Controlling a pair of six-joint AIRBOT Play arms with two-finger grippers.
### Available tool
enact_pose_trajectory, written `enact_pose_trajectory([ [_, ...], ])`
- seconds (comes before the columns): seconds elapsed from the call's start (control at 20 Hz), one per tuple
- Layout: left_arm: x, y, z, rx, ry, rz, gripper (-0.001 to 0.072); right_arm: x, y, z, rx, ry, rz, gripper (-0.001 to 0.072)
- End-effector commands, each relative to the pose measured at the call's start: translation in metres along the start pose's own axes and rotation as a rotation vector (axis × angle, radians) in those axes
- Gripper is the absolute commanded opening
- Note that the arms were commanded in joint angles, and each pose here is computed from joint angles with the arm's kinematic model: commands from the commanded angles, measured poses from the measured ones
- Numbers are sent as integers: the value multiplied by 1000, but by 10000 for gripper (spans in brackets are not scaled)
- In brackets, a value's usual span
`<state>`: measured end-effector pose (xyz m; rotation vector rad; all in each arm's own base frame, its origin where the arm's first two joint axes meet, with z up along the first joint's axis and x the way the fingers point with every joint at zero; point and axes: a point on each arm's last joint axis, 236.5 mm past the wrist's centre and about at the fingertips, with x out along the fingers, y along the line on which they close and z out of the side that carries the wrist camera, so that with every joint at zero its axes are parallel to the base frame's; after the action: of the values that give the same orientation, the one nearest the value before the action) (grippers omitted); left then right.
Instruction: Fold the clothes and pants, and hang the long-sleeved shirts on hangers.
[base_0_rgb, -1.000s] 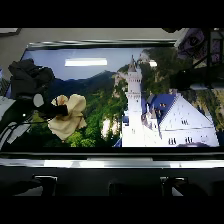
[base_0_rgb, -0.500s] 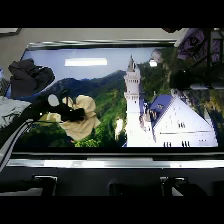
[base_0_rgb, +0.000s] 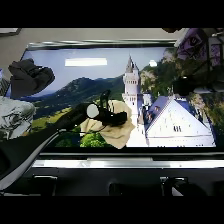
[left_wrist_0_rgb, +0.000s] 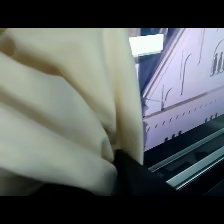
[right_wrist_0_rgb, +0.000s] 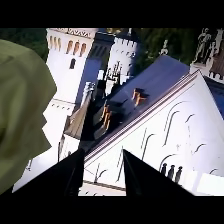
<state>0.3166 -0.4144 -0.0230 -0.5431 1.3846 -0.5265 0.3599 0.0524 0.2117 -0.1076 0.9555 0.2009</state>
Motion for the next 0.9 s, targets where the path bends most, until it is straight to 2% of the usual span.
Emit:
enact_pose_trajectory([
  [0.0,18,-6,-5,-87,10,-26,545,5,-14,-4,-50,29,-56,317],
  [0.05,5,1,4,-78,13,-21,604,8,-23,-4,-60,34,-84,317],
  [0.15,-34,20,22,-2,28,-2,610,28,-49,-17,-16,74,-141,318],
  [0.2,-57,34,33,33,21,25,664,46,-61,-35,64,126,-135,345],
  [0.25,-82,52,46,51,1,63,666,70,-65,-61,175,199,-84,442],
  [0.3,-105,67,58,58,-23,87,666,94,-55,-86,286,262,25,451],
  [0.4,-149,90,78,54,-73,104,663,131,-4,-104,474,308,348,451],
  [0.45,-165,100,85,47,-92,110,662,144,20,-107,509,318,475,452],
  [0.55,-188,122,93,3,-111,124,654,172,51,-124,497,366,589,464],
  [0.65,-199,139,95,-41,-104,136,653,198,72,-149,458,438,607,567],
  [0.85,-209,154,101,-80,-119,144,654,224,112,-180,349,551,665,571],
])
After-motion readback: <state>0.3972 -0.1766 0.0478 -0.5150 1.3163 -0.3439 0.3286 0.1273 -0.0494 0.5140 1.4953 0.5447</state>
